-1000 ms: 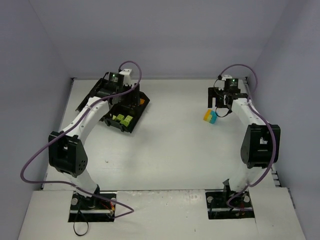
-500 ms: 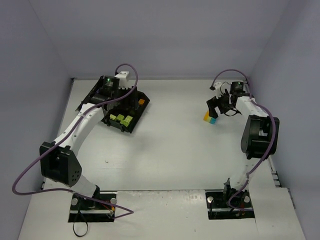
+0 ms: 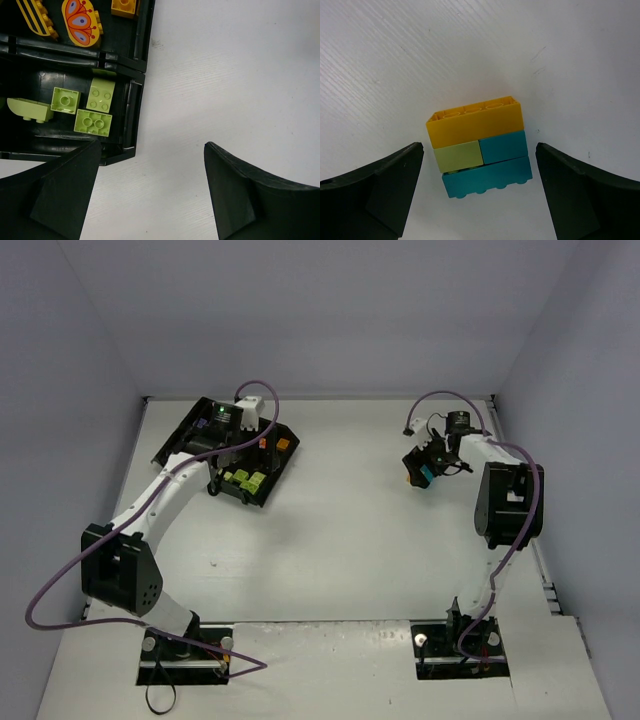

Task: Sort the legos into containers by color

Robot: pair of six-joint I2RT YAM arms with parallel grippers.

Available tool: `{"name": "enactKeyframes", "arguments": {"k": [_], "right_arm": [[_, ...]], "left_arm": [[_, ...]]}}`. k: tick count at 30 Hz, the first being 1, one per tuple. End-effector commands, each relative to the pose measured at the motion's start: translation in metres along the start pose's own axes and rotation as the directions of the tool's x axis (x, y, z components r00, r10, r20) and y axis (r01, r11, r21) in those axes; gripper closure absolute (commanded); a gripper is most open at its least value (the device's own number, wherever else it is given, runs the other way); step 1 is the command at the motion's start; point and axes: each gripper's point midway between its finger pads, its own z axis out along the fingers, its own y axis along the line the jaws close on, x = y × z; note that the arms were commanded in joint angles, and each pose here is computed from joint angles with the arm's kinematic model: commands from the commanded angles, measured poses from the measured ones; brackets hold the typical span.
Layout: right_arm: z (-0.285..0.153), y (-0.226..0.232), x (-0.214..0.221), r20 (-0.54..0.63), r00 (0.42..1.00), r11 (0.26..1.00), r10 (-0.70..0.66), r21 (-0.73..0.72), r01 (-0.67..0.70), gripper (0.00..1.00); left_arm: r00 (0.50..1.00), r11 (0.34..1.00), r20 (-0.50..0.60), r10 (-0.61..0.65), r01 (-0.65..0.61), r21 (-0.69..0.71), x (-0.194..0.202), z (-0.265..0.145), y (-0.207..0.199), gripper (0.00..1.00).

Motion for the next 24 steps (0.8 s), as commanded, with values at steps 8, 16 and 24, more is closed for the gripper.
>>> {"name": "enactKeyframes", "arguments": {"k": [8, 16, 24], "right_arm": [[0.007, -0.003, -0.007, 0.007, 0.999, 0.999, -0.043, -0.011, 0.043, 0.14], [0.003, 0.012, -0.003, 0.005, 1.0, 1.0, -0.01, -0.027, 0.01, 0.36], [-0.014, 0.078, -0.083, 0.159, 0.983, 0.989, -0.091, -0.099, 0.107, 1.0]], "left_arm": [[0.997, 1.0, 0.075, 0.002, -0.004, 0.022, -0.014, -0.019, -0.009, 0.23], [0.994, 0.999, 0.109, 0.004, -0.009, 0.046, -0.02, -0.022, -0.016, 0.23], [0.985, 0.98, 0.158, -0.075, 0.044, 0.194, -0.046, -0.034, -0.047, 0.09]]}}
